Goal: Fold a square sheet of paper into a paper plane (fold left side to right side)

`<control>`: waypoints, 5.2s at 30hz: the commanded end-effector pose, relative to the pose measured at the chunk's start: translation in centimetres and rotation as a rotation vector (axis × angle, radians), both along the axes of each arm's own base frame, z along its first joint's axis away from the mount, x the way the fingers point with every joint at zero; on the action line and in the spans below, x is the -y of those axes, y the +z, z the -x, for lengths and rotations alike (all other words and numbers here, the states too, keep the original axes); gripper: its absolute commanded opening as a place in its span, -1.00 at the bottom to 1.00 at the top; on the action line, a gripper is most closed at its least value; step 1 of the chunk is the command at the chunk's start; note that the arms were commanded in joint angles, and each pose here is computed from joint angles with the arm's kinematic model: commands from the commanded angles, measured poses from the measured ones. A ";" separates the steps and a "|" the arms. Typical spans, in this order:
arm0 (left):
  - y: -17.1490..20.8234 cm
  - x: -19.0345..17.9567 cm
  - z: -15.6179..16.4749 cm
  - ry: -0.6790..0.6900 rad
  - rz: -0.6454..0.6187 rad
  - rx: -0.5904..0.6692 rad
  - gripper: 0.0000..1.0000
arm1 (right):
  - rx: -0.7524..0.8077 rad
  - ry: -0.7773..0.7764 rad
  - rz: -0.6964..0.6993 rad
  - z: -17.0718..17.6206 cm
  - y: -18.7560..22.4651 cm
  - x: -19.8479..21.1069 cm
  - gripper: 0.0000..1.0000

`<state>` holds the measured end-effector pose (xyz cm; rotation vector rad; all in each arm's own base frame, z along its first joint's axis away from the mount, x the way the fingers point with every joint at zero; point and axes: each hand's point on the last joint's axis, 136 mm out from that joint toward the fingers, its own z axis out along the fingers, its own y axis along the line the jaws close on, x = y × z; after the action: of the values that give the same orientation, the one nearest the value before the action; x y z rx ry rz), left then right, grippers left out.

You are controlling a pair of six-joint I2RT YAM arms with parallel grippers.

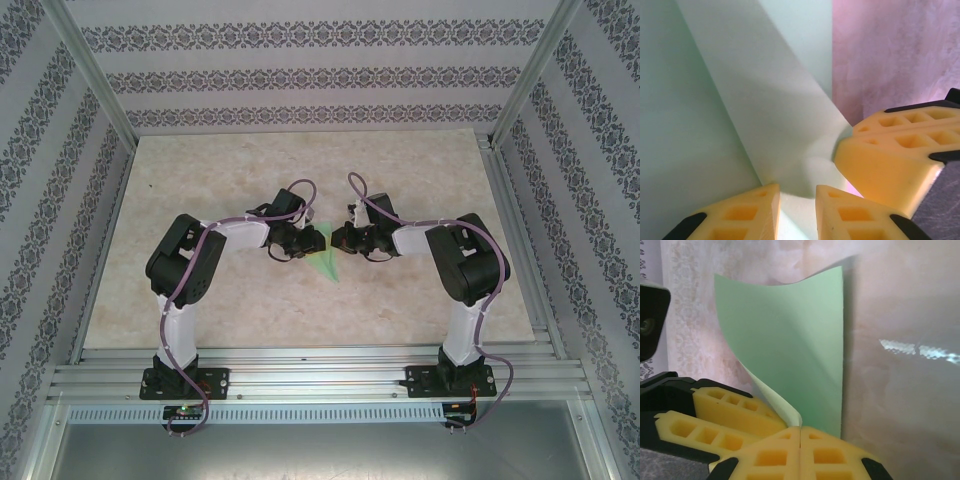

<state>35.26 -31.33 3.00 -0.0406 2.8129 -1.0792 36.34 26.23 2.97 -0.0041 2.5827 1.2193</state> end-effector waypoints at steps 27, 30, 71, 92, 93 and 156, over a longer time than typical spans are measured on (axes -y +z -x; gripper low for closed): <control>-1.2 0.4 0.6 -0.019 -0.027 -0.018 -0.31 | 0.033 -0.007 0.058 -1.7 0.0 1.3 -0.98; -1.3 0.4 0.6 -0.019 -0.030 -0.019 -0.32 | 0.026 -0.003 0.066 -1.6 -0.4 1.3 -0.98; -6.0 -1.8 1.7 -0.030 -0.279 -0.070 -0.40 | 0.098 0.012 0.081 -1.8 3.3 1.6 -0.58; -5.6 -1.6 1.4 -0.012 -0.268 -0.067 -0.40 | 0.075 0.115 0.125 5.4 0.7 1.1 -0.37; -5.6 -1.6 1.4 -0.010 -0.269 -0.068 -0.40 | 0.075 0.116 0.124 5.5 0.7 1.1 -0.37; 3.1 4.4 1.7 -0.128 0.078 0.065 -0.59 | -0.079 0.136 0.248 7.6 -5.0 3.6 -0.85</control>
<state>32.75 -34.28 5.49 0.1458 2.7922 -1.1260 30.25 24.35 1.23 -0.2157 2.7039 1.0596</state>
